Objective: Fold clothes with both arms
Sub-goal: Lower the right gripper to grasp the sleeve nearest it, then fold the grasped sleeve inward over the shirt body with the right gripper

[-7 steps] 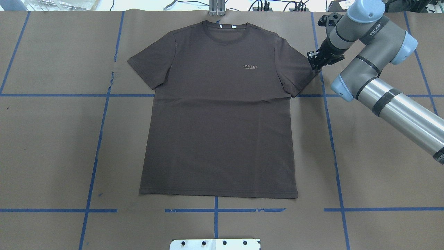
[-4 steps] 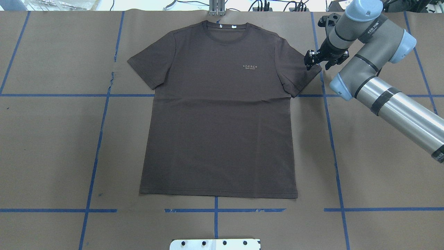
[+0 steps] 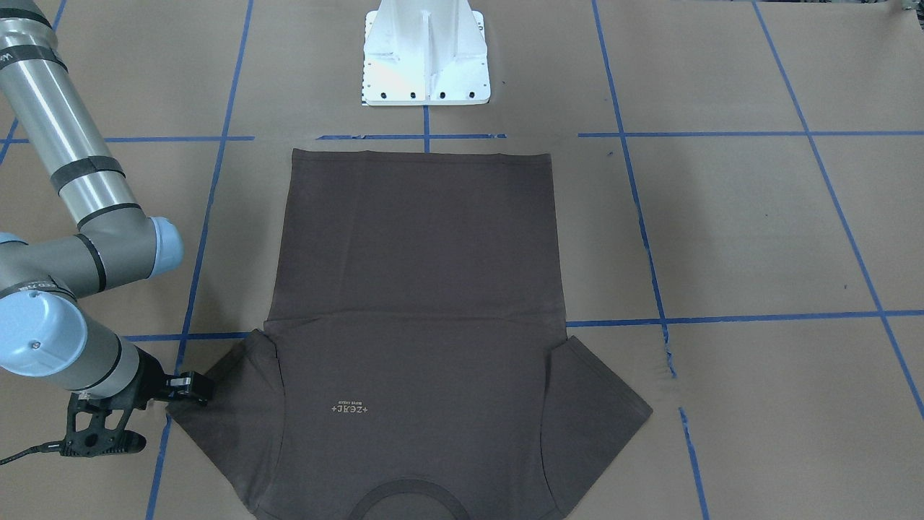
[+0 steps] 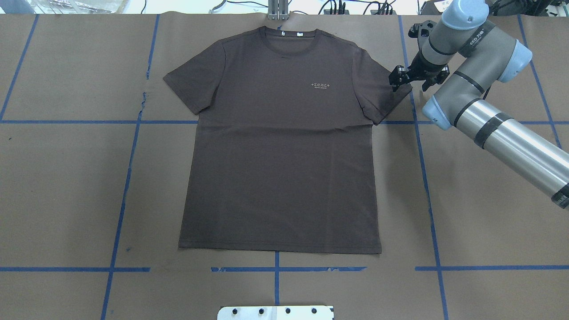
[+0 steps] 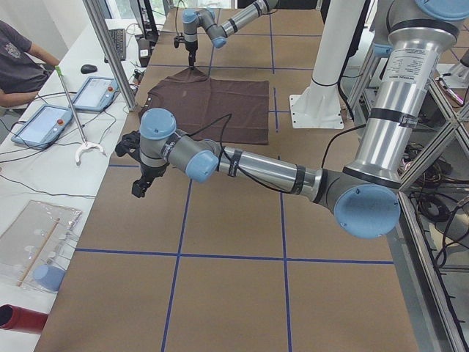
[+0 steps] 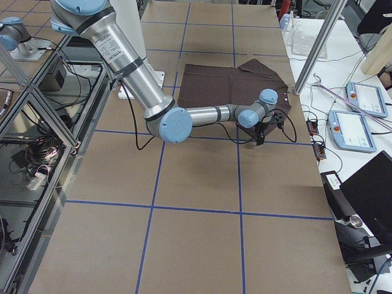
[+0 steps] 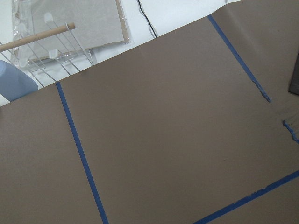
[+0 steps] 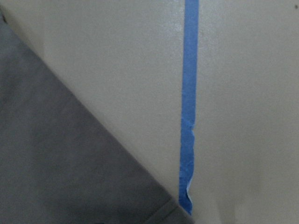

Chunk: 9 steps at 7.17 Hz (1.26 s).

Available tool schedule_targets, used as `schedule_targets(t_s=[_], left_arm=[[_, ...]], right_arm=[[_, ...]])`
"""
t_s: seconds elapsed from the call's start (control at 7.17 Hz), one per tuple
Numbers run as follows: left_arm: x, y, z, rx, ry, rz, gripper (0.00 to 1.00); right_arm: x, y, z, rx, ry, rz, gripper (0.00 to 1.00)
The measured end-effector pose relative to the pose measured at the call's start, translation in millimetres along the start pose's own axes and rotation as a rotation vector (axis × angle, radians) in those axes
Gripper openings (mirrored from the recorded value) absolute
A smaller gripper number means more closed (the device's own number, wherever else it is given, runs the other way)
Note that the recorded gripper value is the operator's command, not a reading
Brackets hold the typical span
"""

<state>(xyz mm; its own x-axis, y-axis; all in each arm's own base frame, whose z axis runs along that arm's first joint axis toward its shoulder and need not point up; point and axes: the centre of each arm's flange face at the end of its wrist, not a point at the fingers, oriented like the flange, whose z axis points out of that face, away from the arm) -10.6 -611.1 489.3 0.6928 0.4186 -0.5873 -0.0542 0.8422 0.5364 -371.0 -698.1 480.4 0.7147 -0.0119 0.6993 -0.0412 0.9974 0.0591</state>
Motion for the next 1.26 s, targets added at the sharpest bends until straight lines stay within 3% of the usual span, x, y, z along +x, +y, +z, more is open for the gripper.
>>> schedule_targets(t_s=[0.14,0.7,1.26], left_arm=[[0,-1,0,0.001,0.000,0.001,1.00],[2,-6,-2,0.003,0.000,0.003,1.00],[3,-9,-3,0.004,-0.001,0.003,1.00]], right_arm=[[0,0,1,-0.001,0.001,0.001,0.00],[-5,-3,-3,0.003,-0.004,-0.025,0.00],[-52,-21,-37,0.051,-0.050,-0.083,0.00]])
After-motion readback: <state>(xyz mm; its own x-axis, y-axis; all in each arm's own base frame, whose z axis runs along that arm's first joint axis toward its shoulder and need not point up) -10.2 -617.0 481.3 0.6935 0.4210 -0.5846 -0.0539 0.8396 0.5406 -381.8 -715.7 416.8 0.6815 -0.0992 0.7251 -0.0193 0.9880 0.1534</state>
